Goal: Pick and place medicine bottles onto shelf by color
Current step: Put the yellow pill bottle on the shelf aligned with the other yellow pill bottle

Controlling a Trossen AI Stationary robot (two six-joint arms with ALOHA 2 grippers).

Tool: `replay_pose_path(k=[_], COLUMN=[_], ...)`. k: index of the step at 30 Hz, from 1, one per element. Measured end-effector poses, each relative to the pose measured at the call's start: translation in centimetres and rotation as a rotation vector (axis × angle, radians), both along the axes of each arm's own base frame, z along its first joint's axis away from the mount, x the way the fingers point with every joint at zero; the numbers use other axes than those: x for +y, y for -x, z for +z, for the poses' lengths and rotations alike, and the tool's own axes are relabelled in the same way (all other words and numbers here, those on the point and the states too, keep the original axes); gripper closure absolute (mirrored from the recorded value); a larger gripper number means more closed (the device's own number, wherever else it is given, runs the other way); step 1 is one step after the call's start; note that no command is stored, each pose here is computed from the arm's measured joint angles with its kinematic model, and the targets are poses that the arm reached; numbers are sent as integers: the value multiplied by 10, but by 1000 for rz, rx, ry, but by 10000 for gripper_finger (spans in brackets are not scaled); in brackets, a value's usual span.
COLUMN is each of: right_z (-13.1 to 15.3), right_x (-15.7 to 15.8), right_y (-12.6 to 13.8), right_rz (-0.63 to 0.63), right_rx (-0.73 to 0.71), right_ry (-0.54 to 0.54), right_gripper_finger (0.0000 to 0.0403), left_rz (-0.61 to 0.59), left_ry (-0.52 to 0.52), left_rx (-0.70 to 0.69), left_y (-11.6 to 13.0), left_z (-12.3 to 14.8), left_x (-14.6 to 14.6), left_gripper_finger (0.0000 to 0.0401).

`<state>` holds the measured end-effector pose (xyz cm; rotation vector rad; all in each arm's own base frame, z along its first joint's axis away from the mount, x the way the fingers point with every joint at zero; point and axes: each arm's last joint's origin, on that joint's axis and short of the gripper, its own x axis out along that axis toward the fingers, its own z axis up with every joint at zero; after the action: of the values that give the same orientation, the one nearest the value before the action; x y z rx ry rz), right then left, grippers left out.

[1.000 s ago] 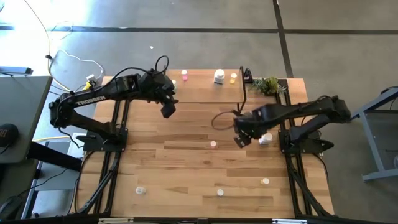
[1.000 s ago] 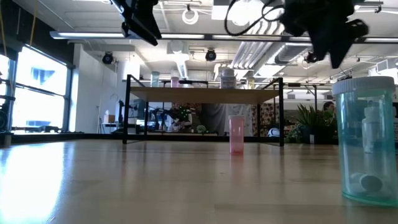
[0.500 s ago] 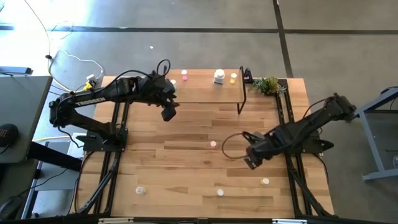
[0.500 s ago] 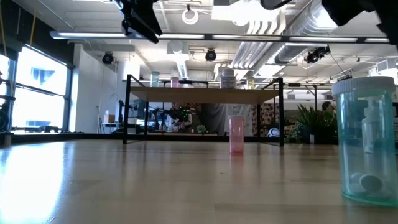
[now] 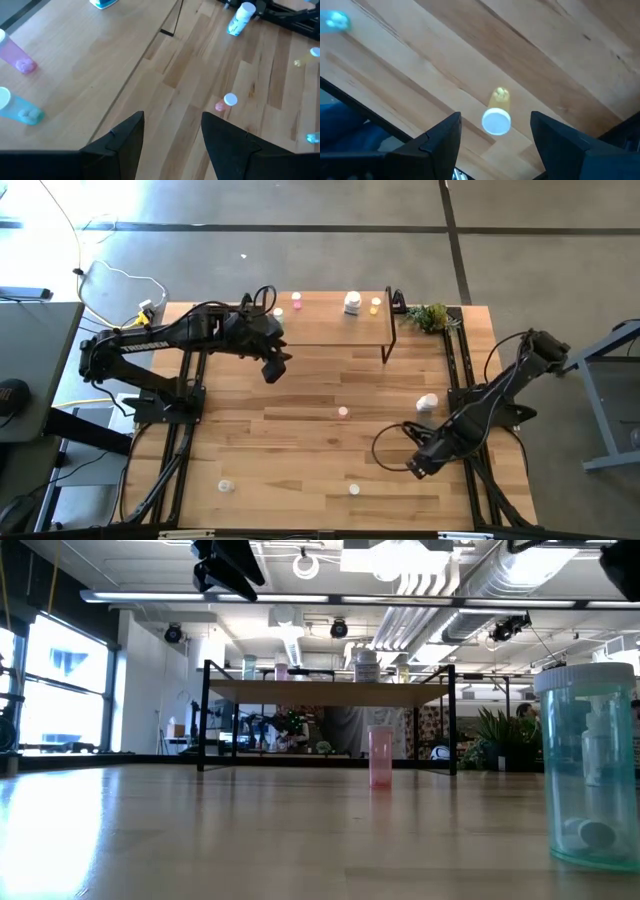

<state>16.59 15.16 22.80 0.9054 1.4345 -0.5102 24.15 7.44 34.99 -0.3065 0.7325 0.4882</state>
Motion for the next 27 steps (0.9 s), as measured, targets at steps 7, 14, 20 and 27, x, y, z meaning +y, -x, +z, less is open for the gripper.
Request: replay_pose_path(k=[7, 14, 20, 27], right_z=[-7, -19, -30, -39], right_x=[9, 22, 34, 39], right_y=[10, 10, 9, 8], right_rz=[15, 52, 85, 88], right_rx=[-4, -4, -2, 27], right_ry=[8, 49, 52, 82], right_gripper_finger=[174, 174, 177, 208], left_rz=[12, 53, 59, 75], left_ry=[12, 18, 19, 3], left_rx=[-9, -17, -18, -14], left_y=[-2, -2, -2, -2], left_z=[0, 0, 0, 0], left_x=[-6, -7, -7, -6], left_gripper_finger=[215, 215, 215, 215])
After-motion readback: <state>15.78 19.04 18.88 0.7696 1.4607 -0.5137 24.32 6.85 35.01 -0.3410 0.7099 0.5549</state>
